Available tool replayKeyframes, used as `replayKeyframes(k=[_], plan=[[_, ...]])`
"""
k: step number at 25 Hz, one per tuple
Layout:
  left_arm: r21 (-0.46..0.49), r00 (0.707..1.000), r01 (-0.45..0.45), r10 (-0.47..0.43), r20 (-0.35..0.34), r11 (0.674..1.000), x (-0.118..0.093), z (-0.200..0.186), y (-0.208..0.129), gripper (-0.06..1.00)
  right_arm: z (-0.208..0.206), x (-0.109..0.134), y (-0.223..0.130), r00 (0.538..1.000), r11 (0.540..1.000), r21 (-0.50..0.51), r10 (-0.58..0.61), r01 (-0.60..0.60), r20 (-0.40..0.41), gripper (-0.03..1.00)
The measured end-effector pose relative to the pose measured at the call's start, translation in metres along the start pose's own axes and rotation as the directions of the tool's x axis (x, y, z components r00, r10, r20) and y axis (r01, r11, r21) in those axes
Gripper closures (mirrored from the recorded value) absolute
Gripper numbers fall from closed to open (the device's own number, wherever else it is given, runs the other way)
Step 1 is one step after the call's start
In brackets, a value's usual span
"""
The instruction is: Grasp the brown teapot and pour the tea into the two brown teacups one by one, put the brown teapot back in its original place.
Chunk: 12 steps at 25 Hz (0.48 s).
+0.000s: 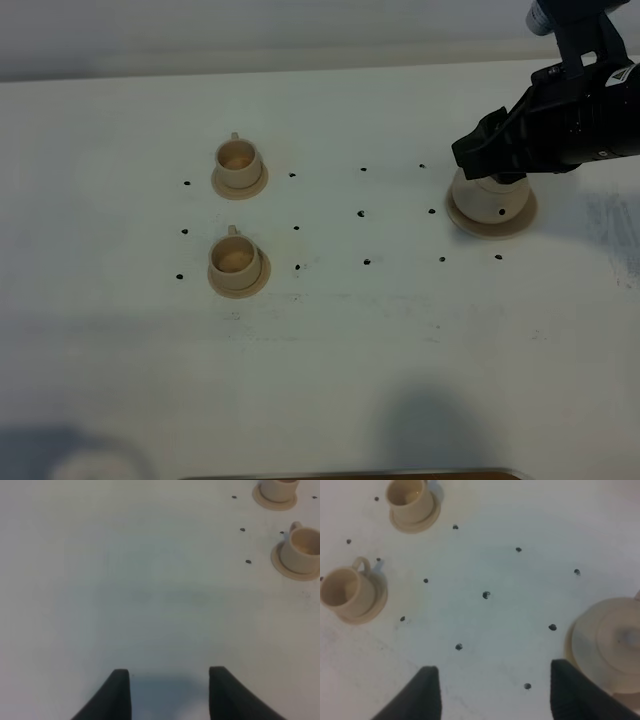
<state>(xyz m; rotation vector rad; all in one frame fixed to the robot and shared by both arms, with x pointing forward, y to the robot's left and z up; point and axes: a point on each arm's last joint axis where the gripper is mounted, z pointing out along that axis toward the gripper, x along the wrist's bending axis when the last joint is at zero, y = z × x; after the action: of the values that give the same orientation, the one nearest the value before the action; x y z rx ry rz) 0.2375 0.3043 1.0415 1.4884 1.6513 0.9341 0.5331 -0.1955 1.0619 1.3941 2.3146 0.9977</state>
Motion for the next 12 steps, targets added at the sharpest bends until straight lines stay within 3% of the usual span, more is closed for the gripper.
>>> replayKeyframes(k=[12], plan=[[0.0, 1.0, 0.0, 0.0, 0.0, 1.0, 0.0, 0.0, 0.0, 0.51, 0.0082, -0.0022, 0.003, 1.0, 1.0, -0.005, 0.022, -0.022, -0.005, 0.5]])
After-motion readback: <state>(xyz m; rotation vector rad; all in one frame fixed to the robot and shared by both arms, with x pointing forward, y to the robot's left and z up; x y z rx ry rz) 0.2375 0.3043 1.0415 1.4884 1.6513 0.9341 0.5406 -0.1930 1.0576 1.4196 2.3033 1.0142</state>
